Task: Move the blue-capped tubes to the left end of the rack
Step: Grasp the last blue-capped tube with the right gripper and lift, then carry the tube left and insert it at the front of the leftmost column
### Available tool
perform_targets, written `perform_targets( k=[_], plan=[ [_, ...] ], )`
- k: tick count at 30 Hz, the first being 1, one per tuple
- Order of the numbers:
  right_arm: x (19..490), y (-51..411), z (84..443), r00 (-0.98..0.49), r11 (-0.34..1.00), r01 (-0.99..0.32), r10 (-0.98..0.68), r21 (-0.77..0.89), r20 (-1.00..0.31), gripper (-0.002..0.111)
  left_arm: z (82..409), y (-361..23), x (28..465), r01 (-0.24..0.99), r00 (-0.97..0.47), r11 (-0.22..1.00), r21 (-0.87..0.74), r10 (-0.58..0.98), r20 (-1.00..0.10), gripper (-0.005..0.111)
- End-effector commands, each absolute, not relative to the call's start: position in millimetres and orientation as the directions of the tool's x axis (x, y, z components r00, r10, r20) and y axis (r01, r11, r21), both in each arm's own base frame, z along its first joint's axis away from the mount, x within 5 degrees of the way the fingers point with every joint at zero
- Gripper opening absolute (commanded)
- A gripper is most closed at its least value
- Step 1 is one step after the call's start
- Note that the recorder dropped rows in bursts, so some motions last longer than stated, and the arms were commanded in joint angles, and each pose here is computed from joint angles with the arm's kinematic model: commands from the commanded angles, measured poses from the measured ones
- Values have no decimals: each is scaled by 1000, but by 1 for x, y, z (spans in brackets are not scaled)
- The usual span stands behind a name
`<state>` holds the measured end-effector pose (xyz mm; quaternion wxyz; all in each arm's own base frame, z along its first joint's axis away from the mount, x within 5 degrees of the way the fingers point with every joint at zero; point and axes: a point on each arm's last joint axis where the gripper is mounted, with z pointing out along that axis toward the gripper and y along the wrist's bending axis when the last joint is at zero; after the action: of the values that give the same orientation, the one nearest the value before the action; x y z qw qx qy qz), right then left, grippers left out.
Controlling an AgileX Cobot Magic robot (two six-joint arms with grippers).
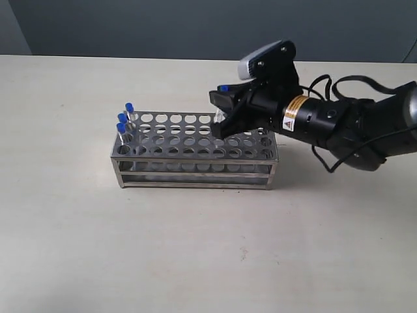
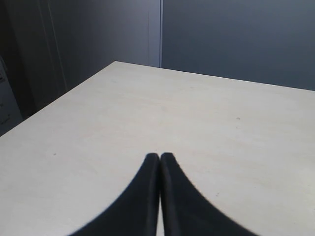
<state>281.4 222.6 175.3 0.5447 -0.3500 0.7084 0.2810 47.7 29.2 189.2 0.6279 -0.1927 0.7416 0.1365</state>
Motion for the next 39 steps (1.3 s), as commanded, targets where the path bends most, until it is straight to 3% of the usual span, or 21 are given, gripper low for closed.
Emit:
perform_targets(
  k=[1, 12, 23, 31, 39],
  plan=[
    [275, 226, 213, -31, 548, -834, -157, -61, -987, -1, 190, 29, 47, -459, -133, 887, -42, -116, -984, 1],
    [252, 291, 243, 65, 418, -901, -137, -117, -988, -1, 190, 29, 47, -459, -133, 887, -42, -116, -984, 1],
    [226, 338, 203, 32, 285, -954, -221, -96, -975, -1, 190, 29, 47, -460, -134, 887, -44, -118, -984, 1],
    [228, 343, 176, 1, 272, -960, -245, -69, -970, -1, 190, 29, 47, -460, -133, 887, -45, -119, -984, 1],
    [232, 343, 172, 42, 296, -947, -269, -124, -962, -1, 190, 29, 47, -460, -133, 887, -45, -119, -984, 1]
  ],
)
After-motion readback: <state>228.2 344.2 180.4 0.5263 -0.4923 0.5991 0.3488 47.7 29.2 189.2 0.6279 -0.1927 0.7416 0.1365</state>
